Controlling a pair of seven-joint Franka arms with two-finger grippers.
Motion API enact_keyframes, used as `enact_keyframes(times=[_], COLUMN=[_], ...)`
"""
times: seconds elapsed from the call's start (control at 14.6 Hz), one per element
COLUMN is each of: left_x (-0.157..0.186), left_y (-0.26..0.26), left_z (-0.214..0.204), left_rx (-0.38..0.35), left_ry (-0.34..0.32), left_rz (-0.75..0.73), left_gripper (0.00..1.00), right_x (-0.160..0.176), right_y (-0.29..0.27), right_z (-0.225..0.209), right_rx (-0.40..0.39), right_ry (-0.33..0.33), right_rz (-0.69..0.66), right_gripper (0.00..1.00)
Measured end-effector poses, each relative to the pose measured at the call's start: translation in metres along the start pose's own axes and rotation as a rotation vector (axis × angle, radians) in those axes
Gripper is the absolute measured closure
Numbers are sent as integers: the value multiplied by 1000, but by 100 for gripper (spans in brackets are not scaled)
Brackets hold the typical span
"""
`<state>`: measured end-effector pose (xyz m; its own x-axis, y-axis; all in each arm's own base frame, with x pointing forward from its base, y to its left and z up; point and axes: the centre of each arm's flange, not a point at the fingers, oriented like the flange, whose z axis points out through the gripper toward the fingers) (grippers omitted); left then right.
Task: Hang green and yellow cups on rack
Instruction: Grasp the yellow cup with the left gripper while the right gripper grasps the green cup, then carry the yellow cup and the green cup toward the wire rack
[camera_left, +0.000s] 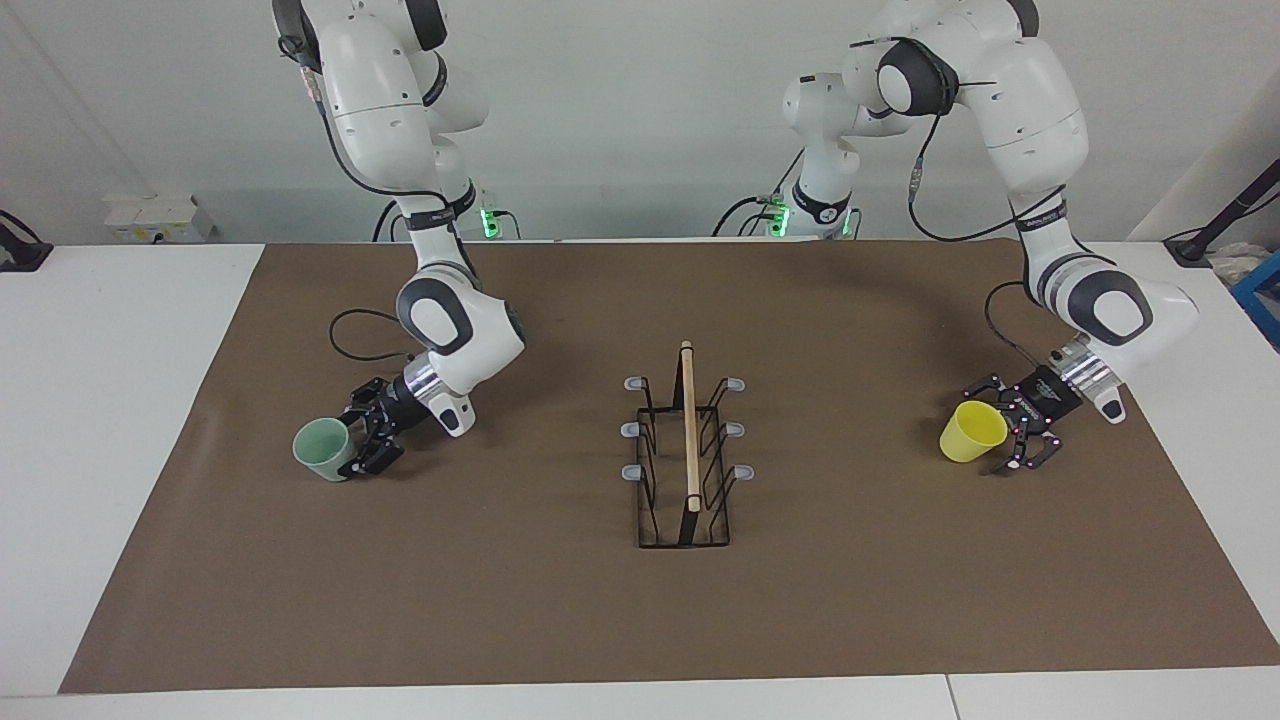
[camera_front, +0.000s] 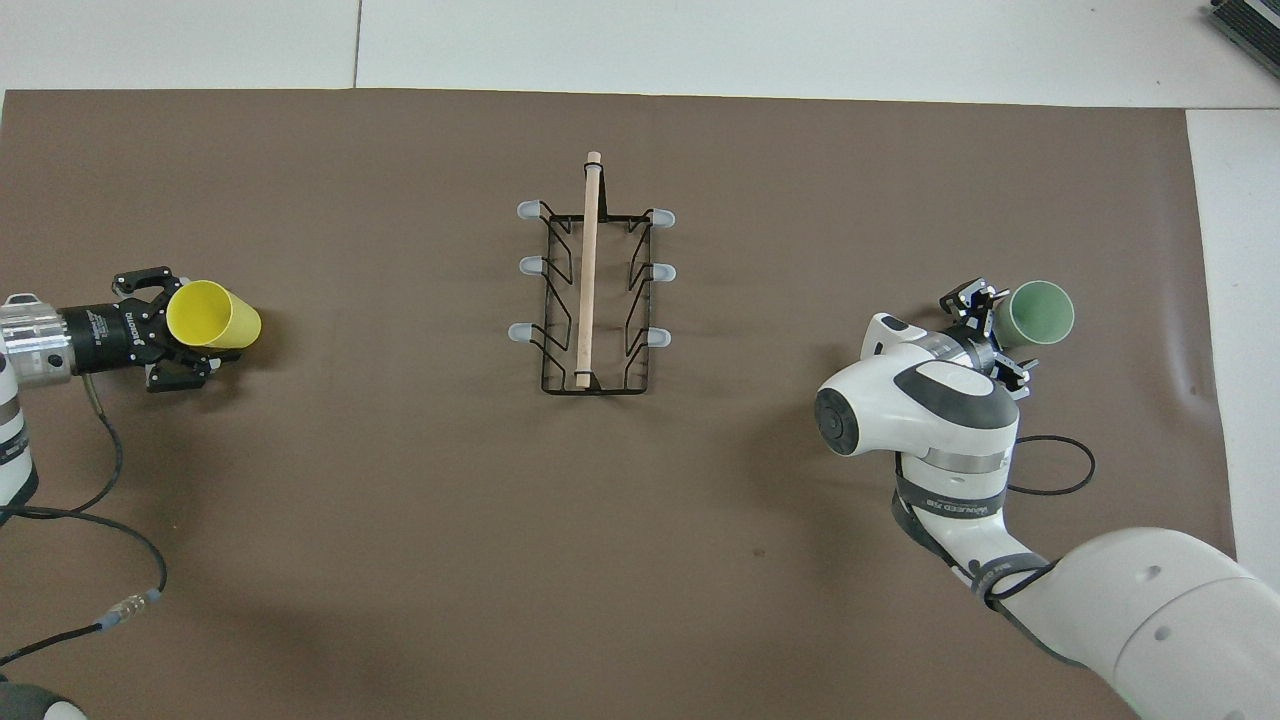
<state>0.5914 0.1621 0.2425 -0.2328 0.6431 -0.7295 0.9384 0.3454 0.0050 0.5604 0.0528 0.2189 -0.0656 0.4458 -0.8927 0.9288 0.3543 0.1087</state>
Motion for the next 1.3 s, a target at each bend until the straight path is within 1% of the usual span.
enact_keyframes(times=[0.27, 0.55, 0.62, 0.69, 0.75, 0.82, 0.89, 0.96, 1.03, 1.1, 1.23, 1.3], left_x=[-11, -23, -27, -31, -36, -40, -44, -49, -55, -63, -88, -102], left_y=[1, 1, 2, 3, 3, 3, 3, 3, 4, 6, 11, 13], left_z=[6, 6, 8, 11, 15, 19, 21, 21, 20, 15, 1, -8], left_rx=[-20, -35, -44, -52, -57, -59, -59, -61, -63, -60, -43, -41], left_ry=[20, 23, 31, 42, 49, 54, 55, 54, 53, 60, 100, 115], left_rz=[18, 35, 43, 53, 63, 73, 82, 91, 105, 134, 220, 262], left_gripper=[0, 0, 3, 3, 11, 26, 34, 34, 34, 34, 34, 34], right_x=[-6, -12, -13, -13, -13, -12, -12, -12, -12, -12, -12, -15], right_y=[-2, -6, -7, -8, -9, -9, -9, -9, -9, -9, -9, -8], right_z=[13, 28, 30, 32, 32, 32, 32, 32, 32, 32, 31, 29], right_rx=[-32, -48, -52, -51, -51, -52, -53, -54, -55, -56, -49, -28], right_ry=[-11, -2, 1, 4, 6, 6, 6, 5, 5, 5, 10, 24], right_rz=[5, 2, 0, 0, -1, -3, -4, -5, -6, -6, 3, 27], right_gripper=[0, 0, 0, 0, 0, 7, 18, 31, 34, 34, 34, 34])
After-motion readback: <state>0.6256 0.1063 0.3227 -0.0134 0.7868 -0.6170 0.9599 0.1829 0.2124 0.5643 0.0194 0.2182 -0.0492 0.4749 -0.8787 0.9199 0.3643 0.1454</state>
